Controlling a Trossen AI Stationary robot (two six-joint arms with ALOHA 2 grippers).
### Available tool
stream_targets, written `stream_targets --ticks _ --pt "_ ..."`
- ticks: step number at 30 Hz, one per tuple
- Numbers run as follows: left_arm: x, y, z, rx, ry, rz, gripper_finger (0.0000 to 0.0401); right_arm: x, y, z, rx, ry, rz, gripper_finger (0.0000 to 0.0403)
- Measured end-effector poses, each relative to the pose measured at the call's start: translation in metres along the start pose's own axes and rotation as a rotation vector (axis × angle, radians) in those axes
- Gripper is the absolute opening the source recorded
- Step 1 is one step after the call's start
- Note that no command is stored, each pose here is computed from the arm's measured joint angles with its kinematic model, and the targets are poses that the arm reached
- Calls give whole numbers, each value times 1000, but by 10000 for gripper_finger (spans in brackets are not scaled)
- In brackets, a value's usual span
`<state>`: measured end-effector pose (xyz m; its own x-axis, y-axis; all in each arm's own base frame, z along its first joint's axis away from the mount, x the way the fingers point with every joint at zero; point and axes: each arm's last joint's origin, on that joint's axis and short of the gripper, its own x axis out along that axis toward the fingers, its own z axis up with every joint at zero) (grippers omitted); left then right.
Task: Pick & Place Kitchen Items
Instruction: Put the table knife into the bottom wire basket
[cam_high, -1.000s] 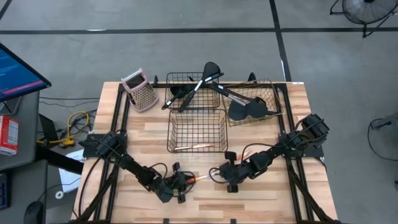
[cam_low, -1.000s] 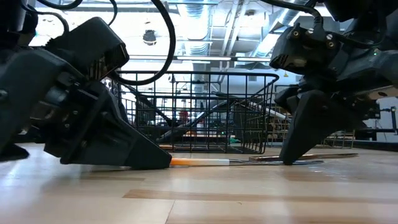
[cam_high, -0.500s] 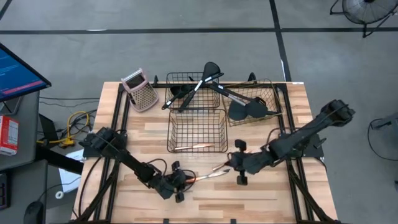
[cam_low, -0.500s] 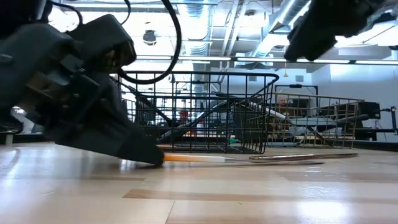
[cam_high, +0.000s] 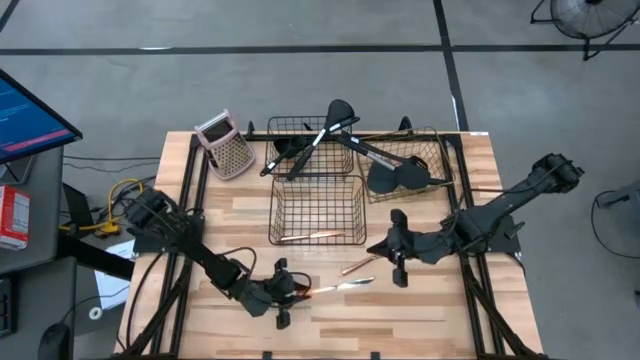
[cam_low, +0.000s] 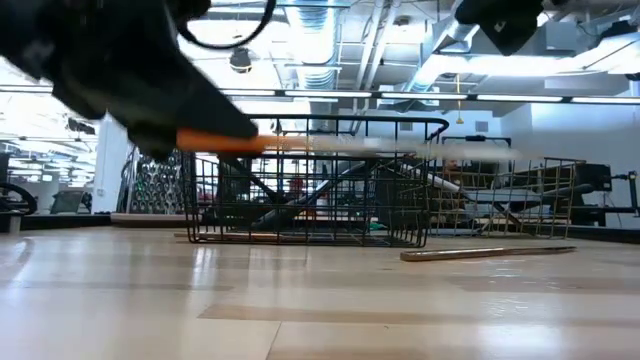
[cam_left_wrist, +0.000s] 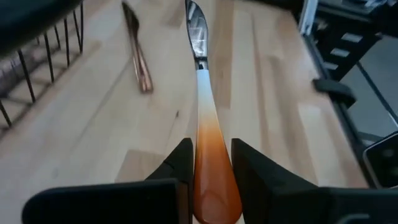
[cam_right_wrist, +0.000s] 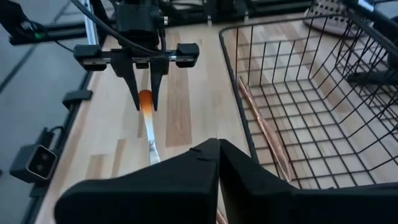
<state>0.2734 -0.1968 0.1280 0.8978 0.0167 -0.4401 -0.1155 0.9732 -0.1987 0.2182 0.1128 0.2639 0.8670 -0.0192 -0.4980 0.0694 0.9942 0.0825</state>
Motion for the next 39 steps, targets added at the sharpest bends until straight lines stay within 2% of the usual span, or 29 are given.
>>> stream_targets --ticks 6,12,17,22,25,30,34,39 --pt "-18 -5 27 28 -76 -41 56 -20 -5 10 35 -69 37 5" --pt "-44 2 65 49 -180 5 56 -69 -14 30 127 -263 146 5" --pt "-68 24 103 47 -267 97 56 -105 -29 37 158 -390 145 2" --pt "-83 62 125 54 -231 228 56 -125 -40 37 169 -454 117 5" --pt "-85 86 130 39 -163 292 56 -127 -41 37 164 -460 116 3" --pt "-71 118 129 19 -19 296 56 -124 -39 36 151 -442 111 2" --pt "-56 129 118 -6 72 276 56 -118 -36 35 140 -422 104 4" --pt "-39 131 99 11 201 264 56 -115 -31 33 126 -405 112 3"
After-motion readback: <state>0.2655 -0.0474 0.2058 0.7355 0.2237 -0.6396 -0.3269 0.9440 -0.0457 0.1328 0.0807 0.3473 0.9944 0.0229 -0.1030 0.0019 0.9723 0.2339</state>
